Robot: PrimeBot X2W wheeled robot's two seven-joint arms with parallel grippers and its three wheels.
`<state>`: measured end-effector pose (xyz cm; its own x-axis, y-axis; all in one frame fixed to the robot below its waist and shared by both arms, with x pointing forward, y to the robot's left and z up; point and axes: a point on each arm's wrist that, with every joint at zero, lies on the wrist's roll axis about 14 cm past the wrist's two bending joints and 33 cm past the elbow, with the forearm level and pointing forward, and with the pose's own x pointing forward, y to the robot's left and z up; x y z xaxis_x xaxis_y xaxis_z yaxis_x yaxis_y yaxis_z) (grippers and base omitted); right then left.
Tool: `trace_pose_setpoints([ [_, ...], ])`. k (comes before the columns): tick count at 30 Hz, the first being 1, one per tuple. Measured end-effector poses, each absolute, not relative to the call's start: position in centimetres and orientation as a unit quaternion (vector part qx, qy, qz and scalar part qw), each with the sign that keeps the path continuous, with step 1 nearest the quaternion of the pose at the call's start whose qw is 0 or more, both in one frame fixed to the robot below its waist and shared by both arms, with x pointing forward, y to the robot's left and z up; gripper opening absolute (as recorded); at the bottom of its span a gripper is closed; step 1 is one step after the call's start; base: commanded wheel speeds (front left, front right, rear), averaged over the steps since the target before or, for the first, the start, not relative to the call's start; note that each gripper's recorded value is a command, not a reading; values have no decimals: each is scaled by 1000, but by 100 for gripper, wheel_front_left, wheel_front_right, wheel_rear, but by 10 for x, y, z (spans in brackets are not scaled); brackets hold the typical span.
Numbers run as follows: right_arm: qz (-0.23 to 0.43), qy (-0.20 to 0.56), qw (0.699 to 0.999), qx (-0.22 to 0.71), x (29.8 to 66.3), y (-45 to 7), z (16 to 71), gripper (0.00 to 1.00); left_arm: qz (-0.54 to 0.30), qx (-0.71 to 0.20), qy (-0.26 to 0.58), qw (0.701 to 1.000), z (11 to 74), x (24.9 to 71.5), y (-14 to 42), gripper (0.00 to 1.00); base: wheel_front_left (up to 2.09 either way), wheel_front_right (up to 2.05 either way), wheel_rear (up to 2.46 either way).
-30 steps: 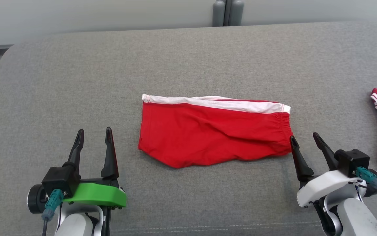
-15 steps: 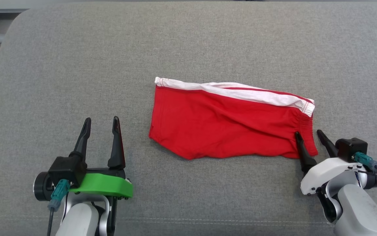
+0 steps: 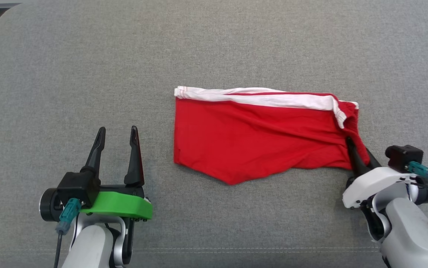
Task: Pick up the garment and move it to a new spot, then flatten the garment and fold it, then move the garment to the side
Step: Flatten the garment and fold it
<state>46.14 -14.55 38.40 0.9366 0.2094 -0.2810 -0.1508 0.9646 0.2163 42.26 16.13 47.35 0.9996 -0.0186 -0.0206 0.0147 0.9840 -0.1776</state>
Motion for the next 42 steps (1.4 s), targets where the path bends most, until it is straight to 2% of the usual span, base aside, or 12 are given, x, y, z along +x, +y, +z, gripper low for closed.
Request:
trace_pose_setpoints([
  [8,14,150,985,88,450,-213,383,0,-20,-88,11,996,473,426,154,100,0,0,0],
  [12,20,127,988,91,453,-212,397,0,-25,-84,11,996,472,428,151,100,0,0,0],
  [18,110,47,986,118,465,-150,457,0,-33,-80,8,996,475,427,147,100,0,0,0],
  [19,110,47,986,118,465,-150,457,0,-33,-80,8,996,475,427,147,100,0,0,0],
  [28,265,16,956,123,454,-40,507,0,-36,-85,7,996,477,421,146,100,0,0,0],
  [34,303,59,944,117,458,1,484,0,-20,-86,7,996,478,413,156,100,0,0,0],
  [40,314,103,938,105,465,20,452,0,3,-84,0,996,483,410,171,100,0,0,0],
  [41,316,106,937,107,467,23,449,41,5,-83,1,997,482,410,173,100,0,0,0],
  [42,319,114,935,106,468,27,445,100,8,-82,3,997,481,410,174,100,0,0,0],
])
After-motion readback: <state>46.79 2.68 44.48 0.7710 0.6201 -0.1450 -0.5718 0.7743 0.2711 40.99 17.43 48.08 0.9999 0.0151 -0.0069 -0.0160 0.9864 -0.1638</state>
